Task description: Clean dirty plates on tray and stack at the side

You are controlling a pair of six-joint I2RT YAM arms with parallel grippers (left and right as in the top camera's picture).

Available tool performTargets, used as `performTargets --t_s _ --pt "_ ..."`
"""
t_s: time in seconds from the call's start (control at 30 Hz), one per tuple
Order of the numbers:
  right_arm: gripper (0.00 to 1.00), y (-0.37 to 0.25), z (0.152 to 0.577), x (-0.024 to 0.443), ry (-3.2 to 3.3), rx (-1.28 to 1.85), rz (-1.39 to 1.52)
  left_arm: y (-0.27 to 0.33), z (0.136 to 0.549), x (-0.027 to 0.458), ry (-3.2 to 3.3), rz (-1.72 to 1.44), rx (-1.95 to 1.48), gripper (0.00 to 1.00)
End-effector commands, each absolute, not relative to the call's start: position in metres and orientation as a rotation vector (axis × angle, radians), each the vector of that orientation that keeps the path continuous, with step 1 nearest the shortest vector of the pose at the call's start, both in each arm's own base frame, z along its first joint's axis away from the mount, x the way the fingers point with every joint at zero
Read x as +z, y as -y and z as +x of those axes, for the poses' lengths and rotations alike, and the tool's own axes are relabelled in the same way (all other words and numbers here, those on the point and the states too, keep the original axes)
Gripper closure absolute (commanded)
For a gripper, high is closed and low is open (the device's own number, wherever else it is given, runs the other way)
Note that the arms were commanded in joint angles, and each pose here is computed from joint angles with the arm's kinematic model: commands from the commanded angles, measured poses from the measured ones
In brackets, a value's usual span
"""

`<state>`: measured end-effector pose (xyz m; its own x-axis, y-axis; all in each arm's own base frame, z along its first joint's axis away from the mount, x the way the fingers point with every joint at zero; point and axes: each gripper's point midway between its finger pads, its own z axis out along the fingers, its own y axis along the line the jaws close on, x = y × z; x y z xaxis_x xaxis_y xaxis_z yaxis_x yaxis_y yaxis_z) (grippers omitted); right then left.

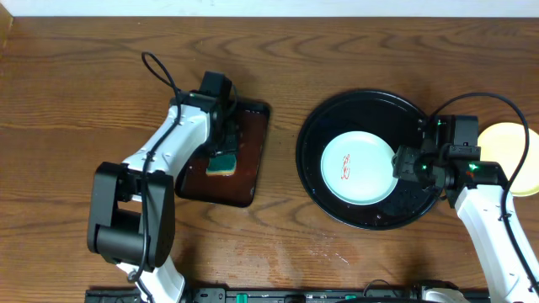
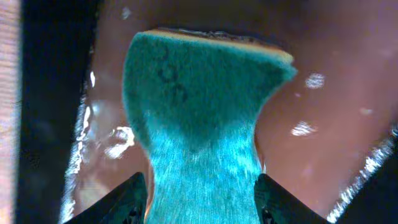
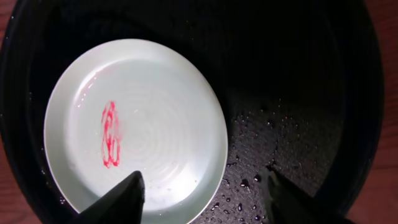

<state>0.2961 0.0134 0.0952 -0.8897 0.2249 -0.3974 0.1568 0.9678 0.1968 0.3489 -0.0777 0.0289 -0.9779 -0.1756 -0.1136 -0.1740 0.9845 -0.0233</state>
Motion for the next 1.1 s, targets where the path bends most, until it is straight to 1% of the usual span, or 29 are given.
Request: performTargets --t_s 0.0,0.03,0.07,0.1,0.13,0.2,0.27,0.33,0.4,0.57,0.73,0.83,0.97,1.0,1.07 --pt "0.4 -0.008 0.301 0.095 -2.691 0.183 0.258 0.076 0.335 0.002 -3.065 -0.315 -0.008 0.5" --pt "0.39 -0.007 0.301 0.093 -2.698 0.182 0.261 0.076 0.335 -0.001 -3.066 -0.316 -0.007 0.56" --pt "0.39 -0.007 0.302 0.092 -2.701 0.181 0.265 0.076 0.336 -0.003 -3.068 -0.315 -0.007 0.66" --pt "0.39 -0.006 0.302 0.089 -2.705 0.18 0.269 0.076 0.336 -0.004 -3.067 -0.315 -0.008 0.77" --pt "0.38 -0.005 0.304 0.088 -2.706 0.178 0.274 0.076 0.336 -0.004 -3.066 -0.314 -0.008 0.92" --pt "0.34 -0.001 0.306 0.084 -2.709 0.176 0.292 0.076 0.337 -0.002 -3.066 -0.287 -0.008 0.93" --pt "0.33 0.004 0.309 0.079 -2.712 0.17 0.315 0.077 0.34 0.003 -3.065 -0.255 -0.009 0.92" --pt "0.33 0.01 0.311 0.073 -2.72 0.166 0.337 0.078 0.342 0.013 -3.06 -0.255 -0.011 0.93" --pt "0.36 0.01 0.314 0.066 -2.734 0.189 0.315 0.078 0.345 0.026 -3.049 -0.254 -0.017 0.92" --pt "0.39 -0.016 0.313 0.051 -2.777 0.394 0.124 0.081 0.352 0.065 -2.999 -0.236 -0.041 0.92" --pt "0.39 -0.007 0.317 0.034 -2.808 0.33 0.137 0.089 0.352 0.101 -2.933 -0.181 -0.086 0.92" --pt "0.45 -0.007 0.327 0.028 -2.788 0.335 0.13 0.103 0.35 0.123 -2.88 -0.109 -0.142 0.93" --pt "0.64 -0.01 0.327 0.017 -2.807 0.366 0.137 0.134 0.342 0.144 -2.832 -0.005 -0.268 0.93" --pt "0.67 -0.011 0.326 0.014 -2.82 0.37 0.147 0.144 0.339 0.145 -2.829 0.026 -0.303 0.92" --pt "0.68 -0.011 0.323 0.006 -2.845 0.379 0.188 0.164 0.334 0.146 -2.826 0.083 -0.362 0.93"
